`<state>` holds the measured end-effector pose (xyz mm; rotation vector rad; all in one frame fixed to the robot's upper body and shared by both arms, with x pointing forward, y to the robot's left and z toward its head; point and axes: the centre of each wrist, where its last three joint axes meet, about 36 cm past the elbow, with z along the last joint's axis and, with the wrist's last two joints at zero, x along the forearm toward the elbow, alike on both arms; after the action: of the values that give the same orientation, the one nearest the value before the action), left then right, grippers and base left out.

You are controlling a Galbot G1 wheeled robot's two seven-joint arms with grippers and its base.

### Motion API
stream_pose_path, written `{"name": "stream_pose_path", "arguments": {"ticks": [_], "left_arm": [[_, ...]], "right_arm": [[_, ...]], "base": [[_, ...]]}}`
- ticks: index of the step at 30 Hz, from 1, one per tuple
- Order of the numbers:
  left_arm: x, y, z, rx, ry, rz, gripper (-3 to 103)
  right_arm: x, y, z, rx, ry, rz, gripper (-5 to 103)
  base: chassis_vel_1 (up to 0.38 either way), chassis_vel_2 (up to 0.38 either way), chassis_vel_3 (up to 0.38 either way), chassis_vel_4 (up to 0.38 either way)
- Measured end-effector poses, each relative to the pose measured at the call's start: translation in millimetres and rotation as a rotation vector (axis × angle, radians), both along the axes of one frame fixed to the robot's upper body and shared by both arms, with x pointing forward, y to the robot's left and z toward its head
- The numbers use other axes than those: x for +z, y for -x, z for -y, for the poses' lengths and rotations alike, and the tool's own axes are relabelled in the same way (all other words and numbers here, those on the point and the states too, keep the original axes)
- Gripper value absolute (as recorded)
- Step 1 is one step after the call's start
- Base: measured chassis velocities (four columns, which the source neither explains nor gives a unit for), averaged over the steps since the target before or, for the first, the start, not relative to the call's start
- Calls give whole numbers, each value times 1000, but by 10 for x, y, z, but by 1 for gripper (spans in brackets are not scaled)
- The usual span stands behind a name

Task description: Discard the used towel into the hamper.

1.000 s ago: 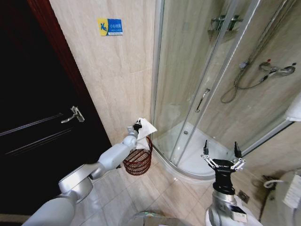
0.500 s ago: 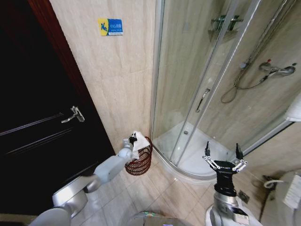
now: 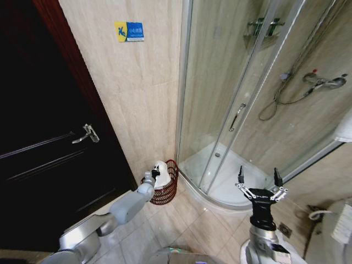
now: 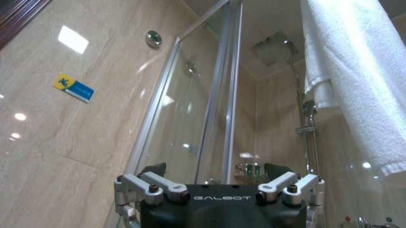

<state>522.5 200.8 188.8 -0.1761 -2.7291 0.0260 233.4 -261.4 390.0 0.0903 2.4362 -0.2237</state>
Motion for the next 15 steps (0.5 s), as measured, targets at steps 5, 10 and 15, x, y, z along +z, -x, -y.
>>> {"name": "stream_pose_path", "arguments": {"ticks": [5,10,15], "left_arm": [[-114,-14,42,-42,-30,-9,7],[-307,36,65,-73,-51,-21,7],[-480,136,33,-111,-78,-39,7]], "right_arm": [[68,23,-15,8,-2,12,100],[113,34,-22,15,3,20,100],[102,52,-23,18,5,12,100]], "base": [[0,0,0,0],[0,0,0,0],[0,0,0,0]]}}
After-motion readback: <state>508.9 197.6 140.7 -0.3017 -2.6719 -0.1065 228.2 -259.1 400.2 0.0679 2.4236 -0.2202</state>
